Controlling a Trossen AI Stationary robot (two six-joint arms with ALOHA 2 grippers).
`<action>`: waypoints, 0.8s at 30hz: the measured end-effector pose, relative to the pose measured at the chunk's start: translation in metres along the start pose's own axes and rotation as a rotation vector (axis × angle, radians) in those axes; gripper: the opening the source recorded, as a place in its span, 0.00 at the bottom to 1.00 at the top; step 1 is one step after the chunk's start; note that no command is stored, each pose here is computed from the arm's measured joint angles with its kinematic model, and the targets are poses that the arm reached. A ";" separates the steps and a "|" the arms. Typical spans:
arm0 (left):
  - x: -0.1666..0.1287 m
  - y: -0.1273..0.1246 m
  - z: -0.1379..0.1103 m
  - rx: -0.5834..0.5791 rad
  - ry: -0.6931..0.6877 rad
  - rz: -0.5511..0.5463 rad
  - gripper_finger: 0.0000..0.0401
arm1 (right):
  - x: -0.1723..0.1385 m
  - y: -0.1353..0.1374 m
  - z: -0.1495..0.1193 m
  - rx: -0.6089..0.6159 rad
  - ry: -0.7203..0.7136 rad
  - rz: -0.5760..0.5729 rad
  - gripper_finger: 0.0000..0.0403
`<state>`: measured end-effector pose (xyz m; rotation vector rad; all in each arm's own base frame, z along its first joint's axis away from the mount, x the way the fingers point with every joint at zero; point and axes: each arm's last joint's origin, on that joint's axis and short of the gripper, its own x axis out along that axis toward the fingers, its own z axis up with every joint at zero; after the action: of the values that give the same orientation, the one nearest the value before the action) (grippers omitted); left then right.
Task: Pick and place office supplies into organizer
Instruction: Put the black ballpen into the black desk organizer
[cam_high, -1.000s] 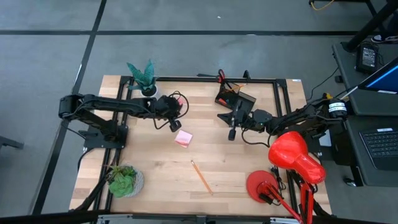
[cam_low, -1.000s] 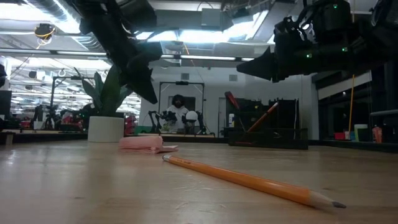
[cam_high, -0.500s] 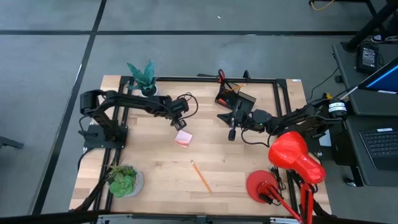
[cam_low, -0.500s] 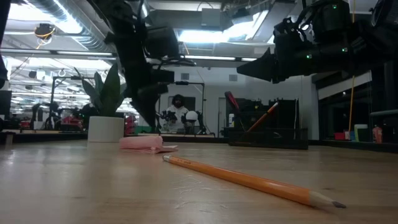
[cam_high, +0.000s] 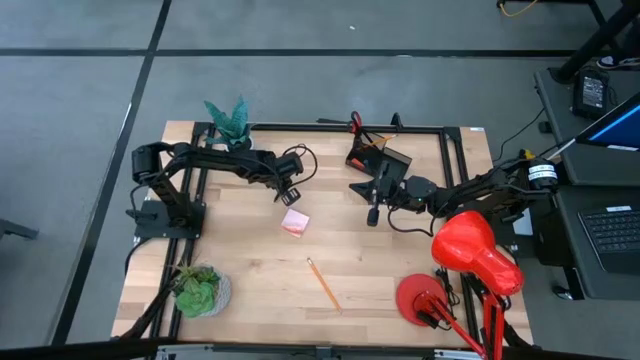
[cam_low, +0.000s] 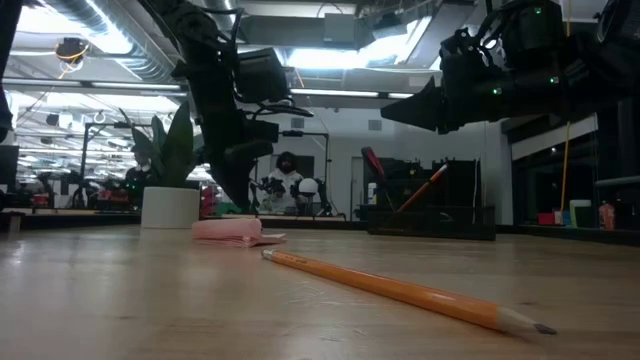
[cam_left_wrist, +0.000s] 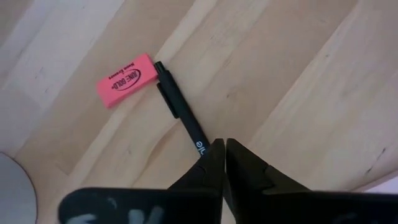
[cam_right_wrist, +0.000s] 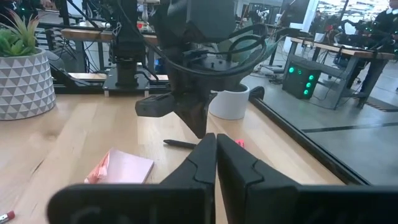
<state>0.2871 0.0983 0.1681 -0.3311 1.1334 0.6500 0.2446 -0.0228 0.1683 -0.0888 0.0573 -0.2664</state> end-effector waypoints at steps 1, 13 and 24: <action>0.000 0.000 0.000 -0.001 0.000 0.001 0.04 | 0.000 0.000 0.000 0.000 0.000 0.000 0.04; 0.000 0.002 0.001 -0.106 -0.001 0.011 0.27 | 0.000 0.000 0.000 0.003 0.001 0.000 0.04; 0.021 0.016 0.002 -0.164 0.062 0.026 0.34 | 0.000 0.000 -0.004 0.025 0.036 0.003 0.04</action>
<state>0.2841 0.1177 0.1507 -0.4797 1.1472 0.7617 0.2443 -0.0228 0.1647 -0.0592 0.0903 -0.2661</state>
